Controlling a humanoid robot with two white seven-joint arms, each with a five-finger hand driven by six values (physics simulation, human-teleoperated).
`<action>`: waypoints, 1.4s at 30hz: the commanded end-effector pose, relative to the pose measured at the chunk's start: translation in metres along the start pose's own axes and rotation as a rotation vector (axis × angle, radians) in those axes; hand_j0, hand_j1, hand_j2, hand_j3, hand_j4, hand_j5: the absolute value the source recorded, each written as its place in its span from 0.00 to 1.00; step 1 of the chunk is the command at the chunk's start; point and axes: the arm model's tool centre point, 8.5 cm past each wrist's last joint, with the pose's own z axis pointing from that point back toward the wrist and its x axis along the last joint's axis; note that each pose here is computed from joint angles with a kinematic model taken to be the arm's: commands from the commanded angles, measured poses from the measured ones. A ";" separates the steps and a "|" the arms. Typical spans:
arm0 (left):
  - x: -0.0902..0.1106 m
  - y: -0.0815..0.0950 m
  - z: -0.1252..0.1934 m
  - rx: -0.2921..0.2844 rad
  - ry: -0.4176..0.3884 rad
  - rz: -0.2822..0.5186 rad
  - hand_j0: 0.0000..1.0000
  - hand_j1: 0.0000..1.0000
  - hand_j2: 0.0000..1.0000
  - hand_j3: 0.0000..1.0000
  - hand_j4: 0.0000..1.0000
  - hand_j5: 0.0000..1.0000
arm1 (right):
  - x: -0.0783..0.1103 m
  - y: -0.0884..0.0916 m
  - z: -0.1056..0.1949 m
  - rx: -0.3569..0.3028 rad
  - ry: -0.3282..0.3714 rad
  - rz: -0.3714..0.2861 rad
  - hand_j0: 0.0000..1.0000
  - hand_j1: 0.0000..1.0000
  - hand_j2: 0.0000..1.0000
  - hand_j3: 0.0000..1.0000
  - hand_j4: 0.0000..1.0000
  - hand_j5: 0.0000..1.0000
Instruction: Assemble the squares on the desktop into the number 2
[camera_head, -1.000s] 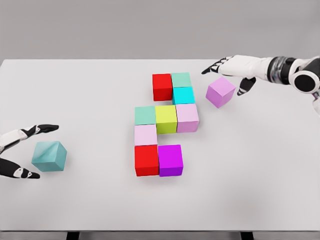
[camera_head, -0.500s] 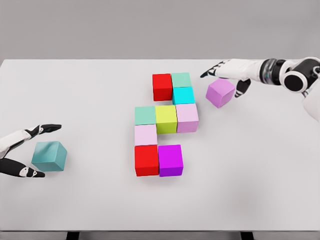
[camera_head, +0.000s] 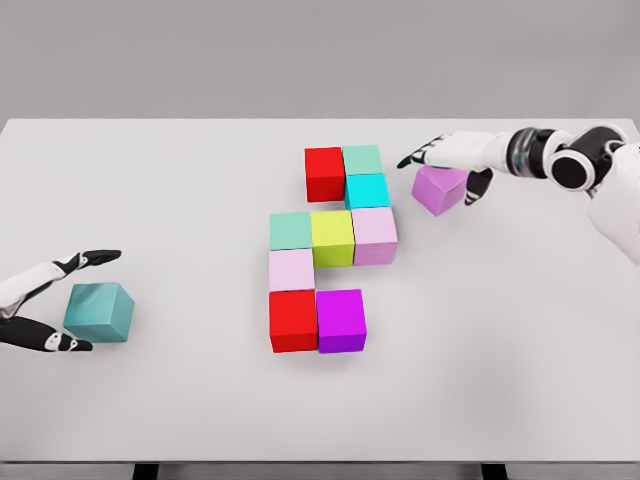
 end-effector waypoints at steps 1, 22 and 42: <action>-0.002 -0.002 -0.002 0.007 -0.002 0.003 1.00 1.00 1.00 1.00 1.00 1.00 | 0.000 0.003 -0.004 0.009 0.006 -0.006 1.00 1.00 1.00 1.00 1.00 1.00; -0.014 -0.012 -0.005 0.008 0.014 0.006 0.98 0.98 0.98 0.98 0.98 0.98 | -0.029 -0.022 0.052 -0.117 0.003 0.046 0.51 0.51 0.51 0.51 0.51 0.51; -0.025 -0.017 -0.005 0.022 0.035 0.023 0.66 0.66 0.66 0.66 0.66 0.66 | 0.082 0.006 0.126 -0.108 -0.291 0.393 0.51 0.51 0.51 0.51 0.51 0.51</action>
